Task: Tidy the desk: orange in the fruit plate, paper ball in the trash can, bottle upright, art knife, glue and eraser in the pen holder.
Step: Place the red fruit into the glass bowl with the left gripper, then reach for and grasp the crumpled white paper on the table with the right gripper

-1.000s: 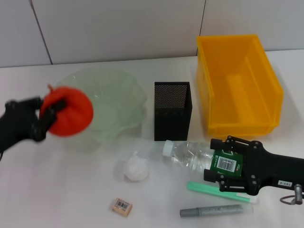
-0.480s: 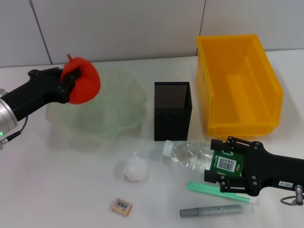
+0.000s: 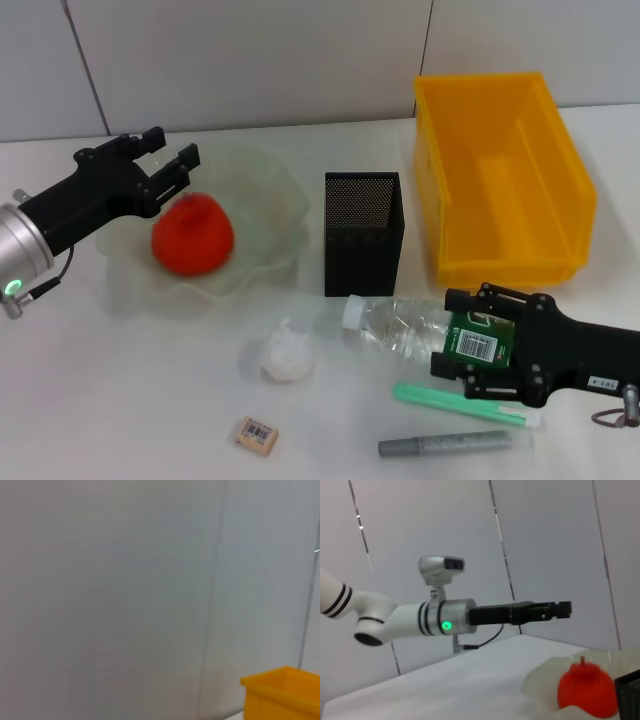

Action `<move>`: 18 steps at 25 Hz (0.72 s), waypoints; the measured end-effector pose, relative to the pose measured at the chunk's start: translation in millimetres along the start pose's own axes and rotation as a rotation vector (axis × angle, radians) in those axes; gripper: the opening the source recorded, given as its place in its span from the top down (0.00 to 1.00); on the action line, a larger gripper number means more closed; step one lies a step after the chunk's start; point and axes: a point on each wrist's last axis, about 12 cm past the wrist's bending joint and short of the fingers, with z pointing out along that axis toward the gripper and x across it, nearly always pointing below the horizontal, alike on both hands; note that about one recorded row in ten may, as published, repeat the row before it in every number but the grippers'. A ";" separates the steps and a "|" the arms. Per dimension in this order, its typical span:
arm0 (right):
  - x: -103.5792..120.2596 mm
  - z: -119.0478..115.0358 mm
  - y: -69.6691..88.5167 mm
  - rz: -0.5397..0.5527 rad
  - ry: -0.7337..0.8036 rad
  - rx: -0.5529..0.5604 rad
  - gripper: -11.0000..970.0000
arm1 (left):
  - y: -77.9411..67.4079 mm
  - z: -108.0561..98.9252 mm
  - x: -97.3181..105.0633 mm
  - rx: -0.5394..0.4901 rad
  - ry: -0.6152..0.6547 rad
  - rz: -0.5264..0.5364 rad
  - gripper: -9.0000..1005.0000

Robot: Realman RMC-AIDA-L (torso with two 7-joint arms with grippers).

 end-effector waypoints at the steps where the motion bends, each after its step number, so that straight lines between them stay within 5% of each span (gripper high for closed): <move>1: -0.9 -0.9 -0.8 0.003 -0.006 0.006 0.14 | -1.9 -2.8 0.0 0.018 -0.011 0.001 0.60; 4: -4.4 -3.7 -2.4 0.004 -0.023 0.013 0.14 | -7.8 -16.4 5.1 0.060 -0.030 0.019 0.36; 10: -31.1 -7.8 -9.6 0.032 0.023 -0.054 0.14 | -18.1 -41.1 18.9 0.086 -0.056 0.059 0.20; 11: -39.8 -6.7 -10.0 0.020 0.047 -0.083 0.14 | -28.2 -63.5 33.9 0.099 -0.053 0.075 0.17; 14: -70.6 0.3 -9.2 -0.018 0.146 -0.163 0.14 | -41.9 -90.7 54.3 0.102 -0.028 0.081 0.17; 18: -113.4 18.9 -9.3 -0.058 0.310 -0.184 0.14 | -47.5 -102.7 64.0 0.081 -0.016 0.078 0.17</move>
